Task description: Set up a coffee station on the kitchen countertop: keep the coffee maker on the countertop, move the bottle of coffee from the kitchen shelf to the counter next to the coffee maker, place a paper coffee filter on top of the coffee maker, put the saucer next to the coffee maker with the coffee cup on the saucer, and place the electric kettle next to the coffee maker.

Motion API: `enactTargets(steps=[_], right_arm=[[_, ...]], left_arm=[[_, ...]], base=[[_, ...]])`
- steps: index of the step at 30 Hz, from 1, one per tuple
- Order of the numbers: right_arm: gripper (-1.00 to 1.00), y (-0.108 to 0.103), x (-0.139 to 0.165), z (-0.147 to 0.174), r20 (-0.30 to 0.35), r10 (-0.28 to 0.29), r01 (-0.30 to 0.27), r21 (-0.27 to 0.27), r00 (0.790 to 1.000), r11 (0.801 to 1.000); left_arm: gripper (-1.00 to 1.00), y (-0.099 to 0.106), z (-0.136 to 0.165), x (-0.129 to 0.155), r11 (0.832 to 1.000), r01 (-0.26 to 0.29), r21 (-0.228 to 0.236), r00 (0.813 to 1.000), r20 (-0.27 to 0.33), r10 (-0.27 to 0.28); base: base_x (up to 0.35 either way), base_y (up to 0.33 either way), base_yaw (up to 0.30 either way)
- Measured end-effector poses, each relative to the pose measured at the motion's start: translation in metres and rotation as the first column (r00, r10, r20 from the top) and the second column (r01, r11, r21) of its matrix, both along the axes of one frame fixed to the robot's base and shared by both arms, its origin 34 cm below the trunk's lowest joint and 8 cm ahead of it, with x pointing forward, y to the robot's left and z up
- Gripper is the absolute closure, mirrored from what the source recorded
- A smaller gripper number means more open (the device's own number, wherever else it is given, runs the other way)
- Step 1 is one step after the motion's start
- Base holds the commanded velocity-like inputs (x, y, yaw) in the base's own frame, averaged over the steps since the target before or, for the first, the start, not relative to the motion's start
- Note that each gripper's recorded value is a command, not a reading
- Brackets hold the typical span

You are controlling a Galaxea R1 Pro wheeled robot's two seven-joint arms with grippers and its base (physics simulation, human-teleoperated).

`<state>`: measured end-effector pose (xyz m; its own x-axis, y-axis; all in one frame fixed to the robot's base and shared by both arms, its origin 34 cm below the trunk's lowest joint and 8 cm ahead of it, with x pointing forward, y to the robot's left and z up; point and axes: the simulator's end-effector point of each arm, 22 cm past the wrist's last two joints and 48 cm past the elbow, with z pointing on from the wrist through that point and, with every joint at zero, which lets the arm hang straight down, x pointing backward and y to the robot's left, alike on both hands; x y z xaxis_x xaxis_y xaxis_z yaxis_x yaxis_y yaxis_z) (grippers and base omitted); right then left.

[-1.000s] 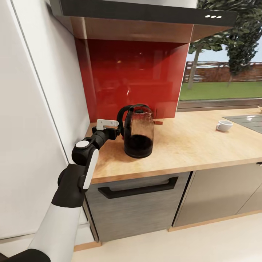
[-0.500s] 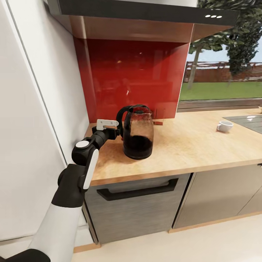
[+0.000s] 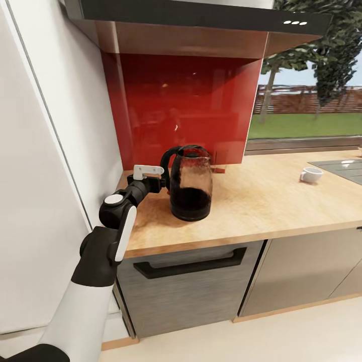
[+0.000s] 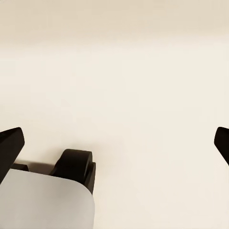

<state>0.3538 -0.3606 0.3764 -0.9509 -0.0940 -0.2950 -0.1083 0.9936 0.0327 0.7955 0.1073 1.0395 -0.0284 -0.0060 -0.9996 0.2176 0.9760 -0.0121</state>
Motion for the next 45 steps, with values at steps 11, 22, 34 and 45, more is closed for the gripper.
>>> enactTargets(steps=[11,22,34,45], right_arm=[[-1.0,0.0,0.0,0.0,0.0,0.0,0.0,0.0,1.0,1.0],[-1.0,0.0,0.0,0.0,0.0,0.0,0.0,0.0,1.0,1.0],[-1.0,0.0,0.0,0.0,0.0,0.001,-0.001,0.0,1.0,1.0],[-1.0,0.001,-0.0001,-0.0001,0.0,0.001,-0.001,0.001,1.0,1.0]], left_arm=[[-1.0,0.0,0.0,0.0,1.0,0.0,0.0,1.0,0.0,0.0],[-1.0,0.0,0.0001,-0.0001,1.0,0.0,0.0,1.0,0.0,0.0],[-1.0,0.0,0.0001,-0.0001,1.0,0.0,0.0,1.0,0.0,0.0],[-1.0,0.0001,0.0005,-0.0003,1.0,0.0,0.0,1.0,0.001,0.0]], base=[[0.033,-0.012,0.0],[0.066,0.0,0.0],[0.057,0.0,0.0],[0.036,0.0,0.0]])
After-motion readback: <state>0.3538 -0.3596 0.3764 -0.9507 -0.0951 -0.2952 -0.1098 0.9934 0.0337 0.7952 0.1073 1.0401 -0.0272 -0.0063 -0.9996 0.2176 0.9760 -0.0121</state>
